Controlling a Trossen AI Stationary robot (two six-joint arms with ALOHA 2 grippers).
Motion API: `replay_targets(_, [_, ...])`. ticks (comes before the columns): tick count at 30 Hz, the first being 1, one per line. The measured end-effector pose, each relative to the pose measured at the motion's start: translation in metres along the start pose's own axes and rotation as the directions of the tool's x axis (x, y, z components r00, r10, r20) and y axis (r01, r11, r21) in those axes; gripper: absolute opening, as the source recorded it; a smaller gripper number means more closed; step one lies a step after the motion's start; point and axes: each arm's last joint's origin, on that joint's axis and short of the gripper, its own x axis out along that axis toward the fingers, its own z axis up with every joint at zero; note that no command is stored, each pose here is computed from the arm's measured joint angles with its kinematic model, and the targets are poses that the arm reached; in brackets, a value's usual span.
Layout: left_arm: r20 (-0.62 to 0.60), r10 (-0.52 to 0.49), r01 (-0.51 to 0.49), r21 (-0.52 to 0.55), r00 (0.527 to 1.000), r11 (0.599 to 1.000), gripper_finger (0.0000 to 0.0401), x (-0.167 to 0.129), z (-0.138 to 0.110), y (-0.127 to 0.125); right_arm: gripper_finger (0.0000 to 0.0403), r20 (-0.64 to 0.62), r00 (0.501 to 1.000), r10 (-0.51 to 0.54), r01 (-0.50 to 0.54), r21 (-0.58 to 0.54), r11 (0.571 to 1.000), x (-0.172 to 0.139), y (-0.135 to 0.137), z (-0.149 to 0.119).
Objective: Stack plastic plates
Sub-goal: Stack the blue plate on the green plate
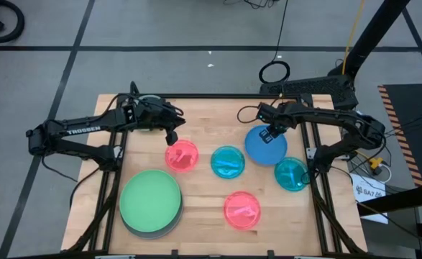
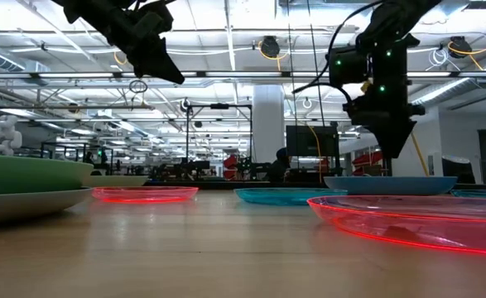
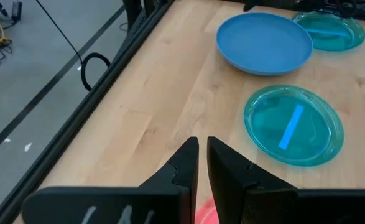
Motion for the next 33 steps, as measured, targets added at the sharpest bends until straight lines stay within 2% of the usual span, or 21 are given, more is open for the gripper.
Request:
replay_targets(5, [0.000, 0.000, 0.000, 0.001, 1.000, 1.000, 0.0042, 0.000, 0.000, 0.000, 0.0179, -0.016, 1.000, -0.019, 0.020, 0.077, 0.997, 0.005, -0.016, 0.006])
replay_targets(8, [0.000, 0.000, 0.000, 0.006, 1.000, 1.000, 0.0042, 0.000, 0.000, 0.000, 0.0194, -0.044, 0.998, 0.044, -0.040, 0.093, 0.995, 0.010, -0.025, 0.012])
replay_targets(11, [0.000, 0.000, 0.000, 0.008, 1.000, 1.000, 0.0042, 0.000, 0.000, 0.000, 0.0196, -0.068, 0.990, 0.123, -0.115, 0.115, 0.987, 0.015, -0.032, 0.016])
replay_targets(14, [0.000, 0.000, 0.000, 0.008, 1.000, 1.000, 0.0042, 0.000, 0.000, 0.000, 0.0196, -0.089, 0.988, 0.124, -0.113, 0.121, 0.986, 0.019, -0.038, 0.017])
replay_targets(18, [-0.001, 0.000, 0.000, 0.008, 1.000, 1.000, 0.0042, 0.000, 0.000, 0.000, 0.0196, -0.102, 0.977, 0.190, -0.176, 0.126, 0.976, 0.021, -0.044, 0.019])
replay_targets(23, [-0.001, 0.000, 0.000, 0.008, 1.000, 1.000, 0.0042, 0.000, 0.000, 0.000, 0.0196, -0.093, 0.976, 0.197, -0.185, 0.124, 0.975, 0.026, -0.045, 0.018])
replay_targets(33, [-0.001, 0.000, 0.000, 0.008, 1.000, 1.000, 0.0042, 0.000, 0.000, 0.000, 0.0196, -0.112, 0.974, 0.196, -0.182, 0.123, 0.976, 0.055, -0.040, -0.002])
